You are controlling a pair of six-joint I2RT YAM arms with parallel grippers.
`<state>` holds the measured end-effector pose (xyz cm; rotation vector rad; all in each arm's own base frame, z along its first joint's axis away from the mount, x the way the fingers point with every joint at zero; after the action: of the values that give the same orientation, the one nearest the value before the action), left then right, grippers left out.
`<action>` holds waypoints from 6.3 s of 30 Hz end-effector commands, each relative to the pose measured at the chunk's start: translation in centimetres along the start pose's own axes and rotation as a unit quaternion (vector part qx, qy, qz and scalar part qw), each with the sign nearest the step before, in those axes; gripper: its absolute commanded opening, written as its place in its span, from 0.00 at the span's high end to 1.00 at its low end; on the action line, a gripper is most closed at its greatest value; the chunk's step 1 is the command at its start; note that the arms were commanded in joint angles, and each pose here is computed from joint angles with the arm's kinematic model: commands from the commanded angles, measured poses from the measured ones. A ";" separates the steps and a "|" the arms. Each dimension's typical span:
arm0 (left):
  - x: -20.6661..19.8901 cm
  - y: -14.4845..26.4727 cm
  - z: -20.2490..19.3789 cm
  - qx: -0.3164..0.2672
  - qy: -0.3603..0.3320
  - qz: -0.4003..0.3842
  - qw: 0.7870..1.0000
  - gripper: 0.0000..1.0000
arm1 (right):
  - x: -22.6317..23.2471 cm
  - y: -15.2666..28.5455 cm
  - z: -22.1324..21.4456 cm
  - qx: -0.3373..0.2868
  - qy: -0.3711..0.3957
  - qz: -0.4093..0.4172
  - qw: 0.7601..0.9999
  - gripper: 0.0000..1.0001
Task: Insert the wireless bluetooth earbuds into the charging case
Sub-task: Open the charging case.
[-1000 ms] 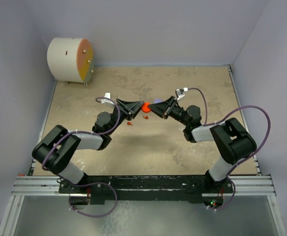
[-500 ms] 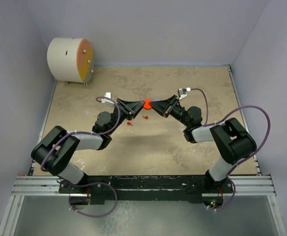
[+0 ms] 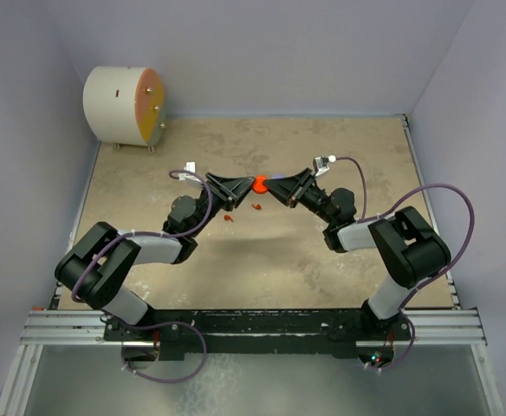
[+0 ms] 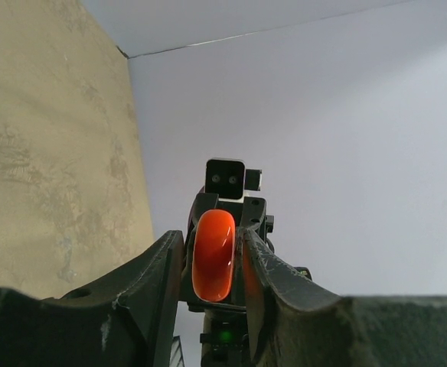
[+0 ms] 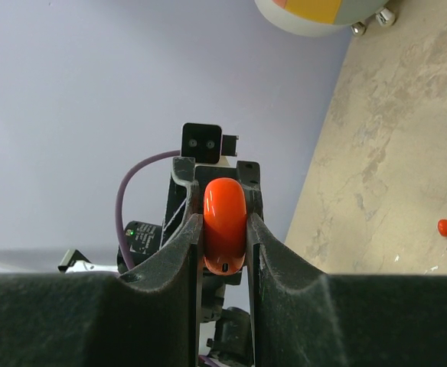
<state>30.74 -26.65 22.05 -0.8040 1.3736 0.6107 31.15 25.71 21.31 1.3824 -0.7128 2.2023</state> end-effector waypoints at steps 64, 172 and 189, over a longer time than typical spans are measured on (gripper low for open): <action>-3.1 -0.9 -0.8 0.006 -0.033 -0.029 0.999 1.00 | 2.4 -1.0 1.0 0.008 0.089 0.018 0.996 0.01; -2.8 -1.3 6.4 -0.193 0.009 0.199 0.961 1.00 | 2.2 -0.8 4.2 -0.012 0.344 -0.276 0.897 0.05; -0.7 5.0 9.7 -0.209 0.009 0.055 0.976 1.00 | -6.4 -1.1 -0.5 0.156 0.432 -0.372 0.807 0.23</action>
<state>32.66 -15.67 16.69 -0.9231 1.4401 1.2273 34.15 24.71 15.19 0.5410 0.3861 1.9370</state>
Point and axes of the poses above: each gripper's point midway between its finger pads, its own y axis back along the fingers, its own x axis along the line the jaws close on, z = x × y, the point moved 3 cm from there along y, back along the fingers, and after that the axes turned 9 degrees about y, right-handed, at the moved point
